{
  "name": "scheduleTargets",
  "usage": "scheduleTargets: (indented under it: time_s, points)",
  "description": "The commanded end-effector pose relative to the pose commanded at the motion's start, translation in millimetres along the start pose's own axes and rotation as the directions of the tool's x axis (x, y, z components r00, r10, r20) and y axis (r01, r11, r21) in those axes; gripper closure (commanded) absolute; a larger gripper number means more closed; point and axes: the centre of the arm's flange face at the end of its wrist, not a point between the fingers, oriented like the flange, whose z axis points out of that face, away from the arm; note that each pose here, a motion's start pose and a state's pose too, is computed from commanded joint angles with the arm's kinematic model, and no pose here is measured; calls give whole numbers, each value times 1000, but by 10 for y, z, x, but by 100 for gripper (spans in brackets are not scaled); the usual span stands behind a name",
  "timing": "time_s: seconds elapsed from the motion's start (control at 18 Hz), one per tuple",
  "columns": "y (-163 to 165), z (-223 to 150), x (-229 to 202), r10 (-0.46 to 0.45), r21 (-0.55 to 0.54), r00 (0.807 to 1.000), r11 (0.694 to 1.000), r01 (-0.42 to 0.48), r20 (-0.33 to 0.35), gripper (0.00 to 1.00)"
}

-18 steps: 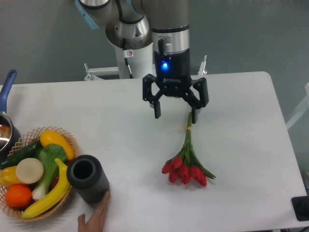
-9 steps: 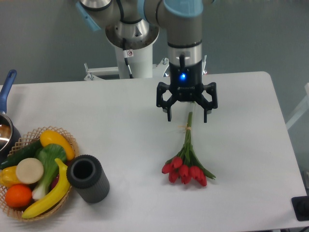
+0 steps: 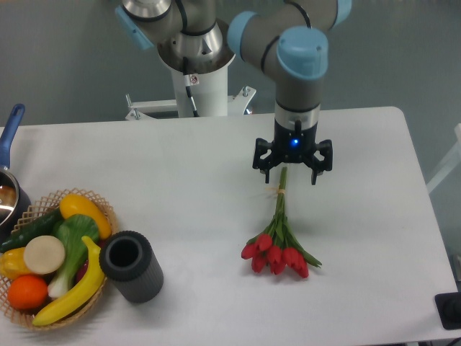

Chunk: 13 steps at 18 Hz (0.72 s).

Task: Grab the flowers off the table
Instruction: 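Move the open gripper over the tulip stems and align with them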

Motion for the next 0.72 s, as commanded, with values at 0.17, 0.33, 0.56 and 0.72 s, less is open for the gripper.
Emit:
scheduleTargets:
  time_s: [0.17, 0.33, 0.56, 0.72]
  points:
    - [65, 194, -41, 187, -47, 982, 981, -187, -18, 0]
    - [57, 365, -101, 193, -48, 980, 979, -196, -51, 0]
    - [-6, 561, -146, 171, 5, 978, 985, -172, -116, 0]
    - [-12, 697, -158, 161, 3, 977, 987, -162, -137, 0]
